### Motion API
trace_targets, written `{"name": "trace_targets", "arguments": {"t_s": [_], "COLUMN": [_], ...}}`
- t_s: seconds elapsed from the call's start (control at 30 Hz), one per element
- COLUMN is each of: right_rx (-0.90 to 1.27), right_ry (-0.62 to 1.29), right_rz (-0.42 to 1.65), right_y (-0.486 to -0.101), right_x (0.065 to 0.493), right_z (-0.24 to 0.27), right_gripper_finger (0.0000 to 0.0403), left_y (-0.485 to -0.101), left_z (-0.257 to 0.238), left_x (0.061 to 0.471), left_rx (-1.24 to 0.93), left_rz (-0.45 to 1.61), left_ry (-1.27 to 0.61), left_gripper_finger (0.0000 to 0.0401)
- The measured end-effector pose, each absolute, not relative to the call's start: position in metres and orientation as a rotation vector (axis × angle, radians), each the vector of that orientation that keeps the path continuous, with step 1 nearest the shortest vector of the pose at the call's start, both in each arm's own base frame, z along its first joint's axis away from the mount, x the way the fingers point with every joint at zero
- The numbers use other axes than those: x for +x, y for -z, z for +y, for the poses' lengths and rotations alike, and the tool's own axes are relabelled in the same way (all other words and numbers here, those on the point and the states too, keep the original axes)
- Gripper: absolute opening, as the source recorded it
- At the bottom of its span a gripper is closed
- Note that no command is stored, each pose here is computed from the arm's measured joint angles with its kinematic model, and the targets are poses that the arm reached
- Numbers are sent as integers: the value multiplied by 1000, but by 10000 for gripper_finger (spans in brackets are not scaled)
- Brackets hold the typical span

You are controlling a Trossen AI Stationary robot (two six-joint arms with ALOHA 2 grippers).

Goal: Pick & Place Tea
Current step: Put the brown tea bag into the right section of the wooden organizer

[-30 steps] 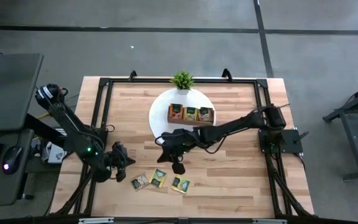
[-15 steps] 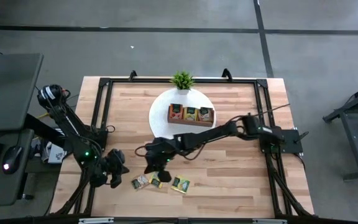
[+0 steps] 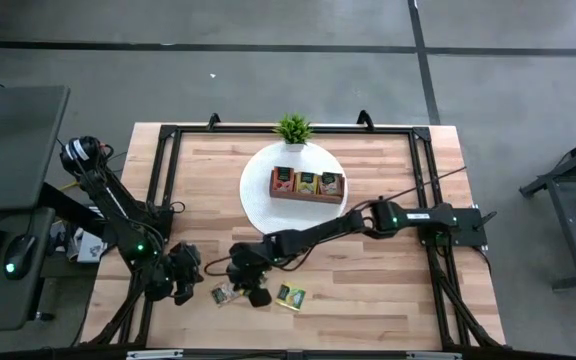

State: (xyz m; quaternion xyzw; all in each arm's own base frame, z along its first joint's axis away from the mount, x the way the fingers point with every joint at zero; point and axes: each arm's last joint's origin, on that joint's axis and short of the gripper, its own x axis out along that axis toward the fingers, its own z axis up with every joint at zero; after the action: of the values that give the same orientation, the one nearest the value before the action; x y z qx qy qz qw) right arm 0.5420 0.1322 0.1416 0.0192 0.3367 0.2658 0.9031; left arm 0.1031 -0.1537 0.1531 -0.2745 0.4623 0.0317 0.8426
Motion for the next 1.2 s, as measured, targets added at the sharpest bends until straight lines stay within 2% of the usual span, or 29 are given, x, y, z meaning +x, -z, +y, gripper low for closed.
{"name": "trace_targets", "arguments": {"t_s": [0.77, 1.07, 1.2], "right_rx": [-10, 29, 90], "right_ry": [-442, -385, -304], "right_rz": [663, 716, 765], "right_y": [-120, -106, -103], "right_x": [548, 547, 545], "right_z": [139, 139, 138], "right_gripper_finger": [0, 0, 0], "left_y": [-153, -153, -153], "left_z": [-154, -154, -154], "left_x": [103, 103, 104], "left_rx": [-575, -575, -576], "left_rz": [970, 969, 960], "left_ry": [-73, -73, -77], "left_gripper_finger": [0, 0, 0]}}
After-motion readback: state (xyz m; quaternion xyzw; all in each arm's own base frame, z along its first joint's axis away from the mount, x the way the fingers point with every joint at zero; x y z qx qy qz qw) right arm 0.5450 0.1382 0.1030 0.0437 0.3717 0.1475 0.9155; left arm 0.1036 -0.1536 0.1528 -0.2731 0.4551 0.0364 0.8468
